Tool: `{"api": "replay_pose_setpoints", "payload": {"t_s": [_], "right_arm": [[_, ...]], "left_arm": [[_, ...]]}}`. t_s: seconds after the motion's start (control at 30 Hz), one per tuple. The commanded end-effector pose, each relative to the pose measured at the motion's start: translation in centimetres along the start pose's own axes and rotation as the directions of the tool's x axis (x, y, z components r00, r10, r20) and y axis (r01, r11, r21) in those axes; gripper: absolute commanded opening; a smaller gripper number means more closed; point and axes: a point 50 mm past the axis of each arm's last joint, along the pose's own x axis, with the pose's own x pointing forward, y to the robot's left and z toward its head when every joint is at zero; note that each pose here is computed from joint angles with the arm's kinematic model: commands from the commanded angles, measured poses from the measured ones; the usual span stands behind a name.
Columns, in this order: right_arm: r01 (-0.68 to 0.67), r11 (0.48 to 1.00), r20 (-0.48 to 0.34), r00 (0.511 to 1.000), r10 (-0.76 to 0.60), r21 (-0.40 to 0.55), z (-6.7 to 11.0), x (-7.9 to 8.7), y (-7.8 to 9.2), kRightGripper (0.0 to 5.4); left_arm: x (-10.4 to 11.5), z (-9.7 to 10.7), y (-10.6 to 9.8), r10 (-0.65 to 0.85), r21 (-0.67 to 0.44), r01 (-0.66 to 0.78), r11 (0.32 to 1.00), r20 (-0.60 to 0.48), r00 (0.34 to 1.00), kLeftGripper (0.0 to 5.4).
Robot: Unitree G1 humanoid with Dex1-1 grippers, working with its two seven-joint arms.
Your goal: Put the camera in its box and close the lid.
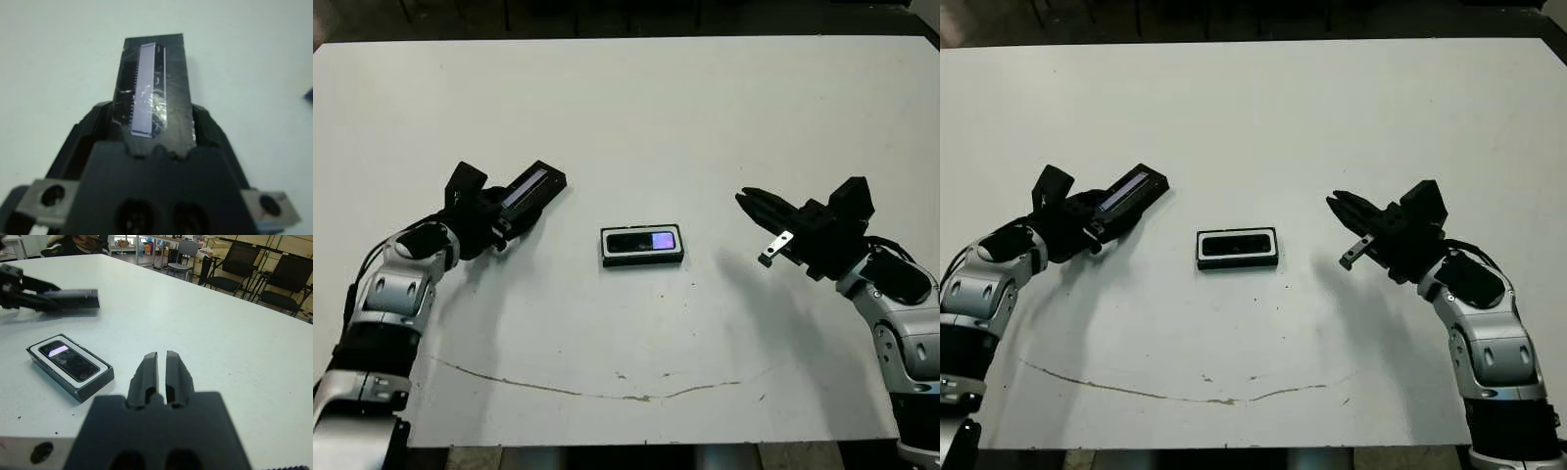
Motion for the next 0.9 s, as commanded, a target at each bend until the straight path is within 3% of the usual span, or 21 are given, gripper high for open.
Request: {"api": "replay_pose_setpoints", "payload": {"t_s": [0.03,0.17,0.3,0.43,0.6,0.9], "right_arm": [[0.013,1.000,-0.021,1.000,-0.013,0.017,-0.5,-0.4,-0.1,0.00],[0.021,1.000,-0.023,1.000,-0.020,0.015,-0.3,-0.6,-0.4,0.00],[0.019,1.000,-0.018,1.000,-0.019,0.016,-0.1,-0.6,-0.6,0.00],[0.014,1.000,-0.004,1.000,-0.014,0.025,0.0,-0.6,-0.7,0.00],[0.014,0.999,-0.015,1.000,-0.014,0.035,0.1,-0.8,-0.8,0.00],[0.002,0.999,-0.009,1.000,-0.002,0.034,-0.1,-0.8,-0.9,0.00]], "left_arm": [[-0.5,1.7,-0.2,-0.052,0.000,0.053,0.999,0.066,0.996,2.89],[-0.6,4.0,-0.8,-0.210,0.055,0.204,0.977,0.135,0.968,2.89],[-0.4,4.9,-1.5,-0.363,0.078,0.356,0.931,0.105,0.926,2.89],[0.2,4.5,-2.2,-0.514,0.069,0.511,0.857,0.035,0.857,2.89],[0.8,3.8,-2.6,-0.592,0.085,0.592,0.801,-0.034,0.805,2.89],[1.9,2.6,-2.6,-0.608,0.041,0.615,0.788,-0.104,0.787,2.89]]}}
